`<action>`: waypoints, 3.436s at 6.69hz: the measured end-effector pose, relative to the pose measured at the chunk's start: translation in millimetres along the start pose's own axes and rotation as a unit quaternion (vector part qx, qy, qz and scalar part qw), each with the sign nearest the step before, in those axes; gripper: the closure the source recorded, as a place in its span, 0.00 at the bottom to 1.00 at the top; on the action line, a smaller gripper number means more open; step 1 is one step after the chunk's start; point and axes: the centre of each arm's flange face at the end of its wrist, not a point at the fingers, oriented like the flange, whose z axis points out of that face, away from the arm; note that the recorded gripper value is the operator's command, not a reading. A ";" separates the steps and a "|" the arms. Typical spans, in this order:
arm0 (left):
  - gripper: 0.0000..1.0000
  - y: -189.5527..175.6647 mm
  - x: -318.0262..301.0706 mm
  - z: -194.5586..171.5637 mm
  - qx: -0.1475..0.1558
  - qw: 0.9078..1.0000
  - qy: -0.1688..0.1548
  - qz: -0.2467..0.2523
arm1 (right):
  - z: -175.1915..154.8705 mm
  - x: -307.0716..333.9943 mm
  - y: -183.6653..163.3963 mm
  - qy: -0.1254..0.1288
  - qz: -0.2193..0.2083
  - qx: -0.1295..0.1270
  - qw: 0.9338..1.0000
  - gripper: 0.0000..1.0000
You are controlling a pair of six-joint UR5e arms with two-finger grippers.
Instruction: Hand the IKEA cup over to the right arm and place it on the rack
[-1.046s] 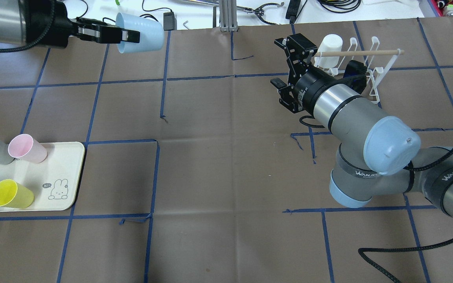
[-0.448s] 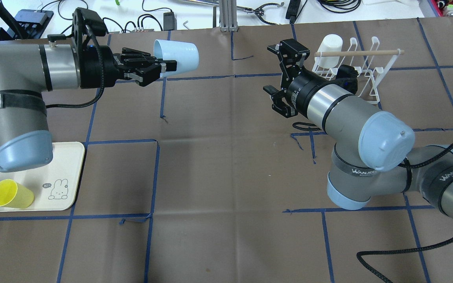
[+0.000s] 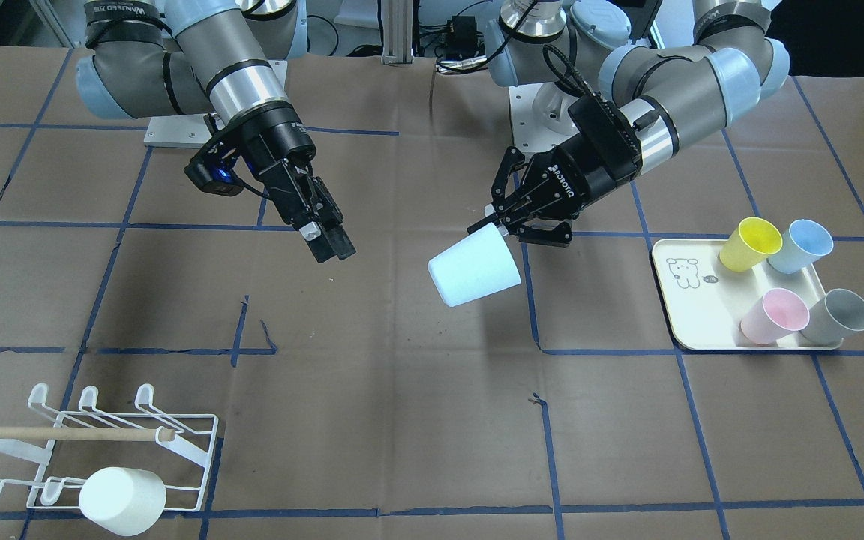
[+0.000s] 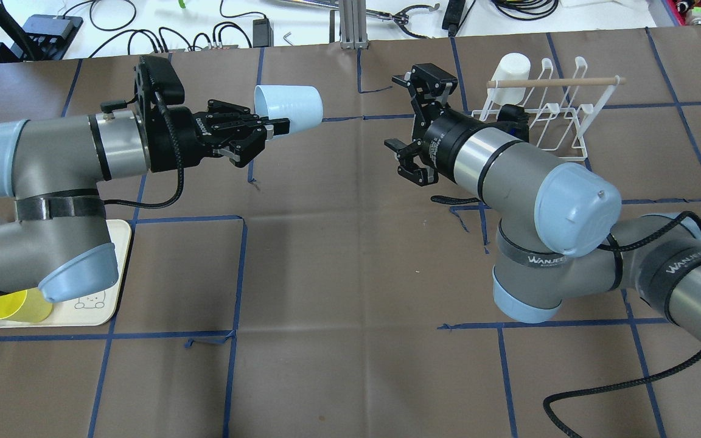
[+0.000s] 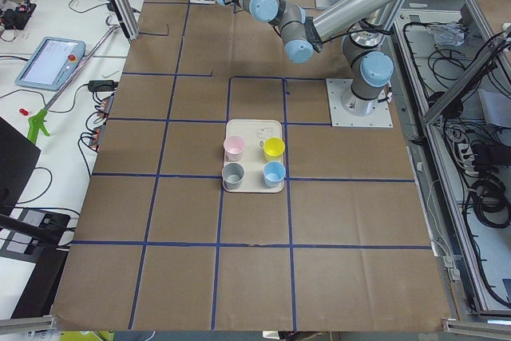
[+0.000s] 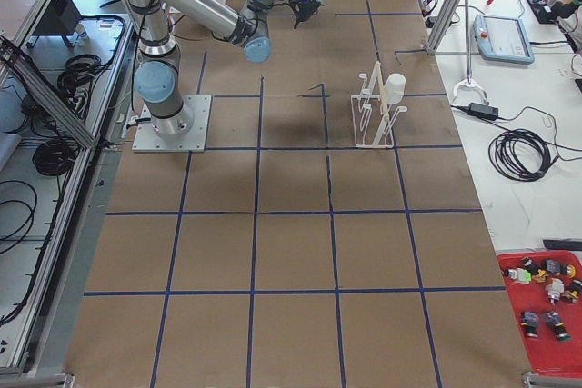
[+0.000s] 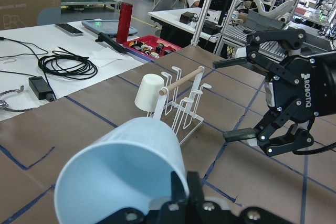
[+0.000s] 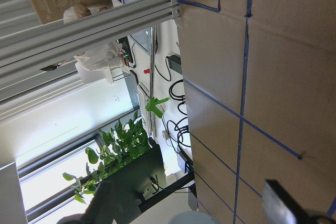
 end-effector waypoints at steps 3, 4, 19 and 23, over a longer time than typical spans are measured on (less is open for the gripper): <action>0.94 8.6 11.2 17.8 0.020 1.000 -0.004 -0.005 | 4.4 8.8 23.0 0.013 0.002 -0.017 1.000 0.04; 0.94 14.4 18.7 18.5 0.026 1.000 -0.007 -0.008 | 5.0 12.5 31.5 0.018 0.005 -0.024 1.000 0.04; 0.92 22.2 30.4 17.4 0.034 0.999 -0.012 -0.013 | 64.3 9.6 68.8 0.037 -0.050 -0.065 0.996 0.04; 0.92 22.2 30.7 17.2 0.034 0.999 -0.012 -0.013 | 71.8 11.2 66.3 0.040 -0.048 -0.065 0.996 0.24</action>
